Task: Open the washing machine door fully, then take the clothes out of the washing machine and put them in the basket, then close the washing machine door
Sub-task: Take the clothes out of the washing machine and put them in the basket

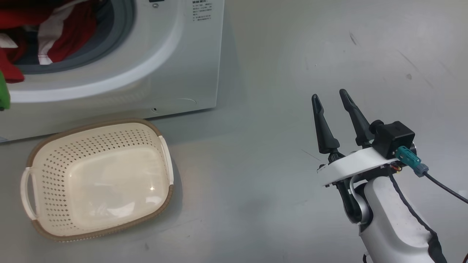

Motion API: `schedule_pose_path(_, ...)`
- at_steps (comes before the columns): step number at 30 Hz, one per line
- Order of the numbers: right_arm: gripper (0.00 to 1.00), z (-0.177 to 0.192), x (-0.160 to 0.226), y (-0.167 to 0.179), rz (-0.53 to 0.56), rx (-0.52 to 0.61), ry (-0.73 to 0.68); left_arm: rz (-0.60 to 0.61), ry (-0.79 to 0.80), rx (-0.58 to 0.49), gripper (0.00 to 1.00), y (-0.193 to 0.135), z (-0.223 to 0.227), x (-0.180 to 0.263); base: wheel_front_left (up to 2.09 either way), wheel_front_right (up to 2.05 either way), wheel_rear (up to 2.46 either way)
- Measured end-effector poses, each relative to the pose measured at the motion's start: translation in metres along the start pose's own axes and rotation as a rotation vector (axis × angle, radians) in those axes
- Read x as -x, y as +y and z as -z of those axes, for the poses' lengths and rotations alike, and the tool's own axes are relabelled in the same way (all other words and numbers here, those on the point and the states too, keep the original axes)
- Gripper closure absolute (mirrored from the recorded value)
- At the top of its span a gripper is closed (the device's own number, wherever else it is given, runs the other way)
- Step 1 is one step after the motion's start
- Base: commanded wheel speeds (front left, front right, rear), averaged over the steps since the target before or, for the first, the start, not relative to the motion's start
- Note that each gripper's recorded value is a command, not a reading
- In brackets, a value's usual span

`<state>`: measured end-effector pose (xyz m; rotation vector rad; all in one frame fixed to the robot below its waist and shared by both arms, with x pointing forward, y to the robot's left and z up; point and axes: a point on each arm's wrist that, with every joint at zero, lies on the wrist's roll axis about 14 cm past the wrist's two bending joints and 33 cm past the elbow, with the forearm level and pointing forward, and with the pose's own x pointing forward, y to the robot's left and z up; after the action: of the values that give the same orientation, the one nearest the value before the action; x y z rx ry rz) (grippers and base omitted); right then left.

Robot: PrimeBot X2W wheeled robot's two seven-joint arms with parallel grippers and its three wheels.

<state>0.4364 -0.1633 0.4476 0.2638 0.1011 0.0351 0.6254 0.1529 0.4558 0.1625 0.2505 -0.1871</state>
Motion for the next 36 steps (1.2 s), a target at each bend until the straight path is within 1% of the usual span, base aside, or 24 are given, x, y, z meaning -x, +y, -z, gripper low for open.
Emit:
schedule_pose_path(8,0.0,-0.005,0.013,0.013,-0.035,-0.011,-0.012,-0.002,-0.143,0.061,1.0,-0.005,-0.026,0.036,0.0,0.0,0.0)
schedule_pose_path(15,0.0,-0.01,0.021,0.027,-0.074,-0.018,-0.027,-0.024,-0.291,0.075,1.0,0.002,-0.053,0.067,0.0,0.0,0.0)
schedule_pose_path(21,0.0,-0.013,0.03,0.035,-0.098,-0.024,-0.033,-0.033,-0.371,0.085,1.0,0.004,-0.078,0.088,0.0,0.0,0.0)
schedule_pose_path(30,0.0,-0.017,0.034,0.043,-0.121,-0.03,-0.046,-0.061,-0.476,0.097,1.0,0.01,-0.11,0.108,0.0,0.0,0.0)
schedule_pose_path(36,0.0,-0.017,0.035,0.045,-0.129,-0.027,-0.048,-0.038,-0.528,0.104,1.0,0.001,-0.124,0.116,0.0,0.0,0.0)
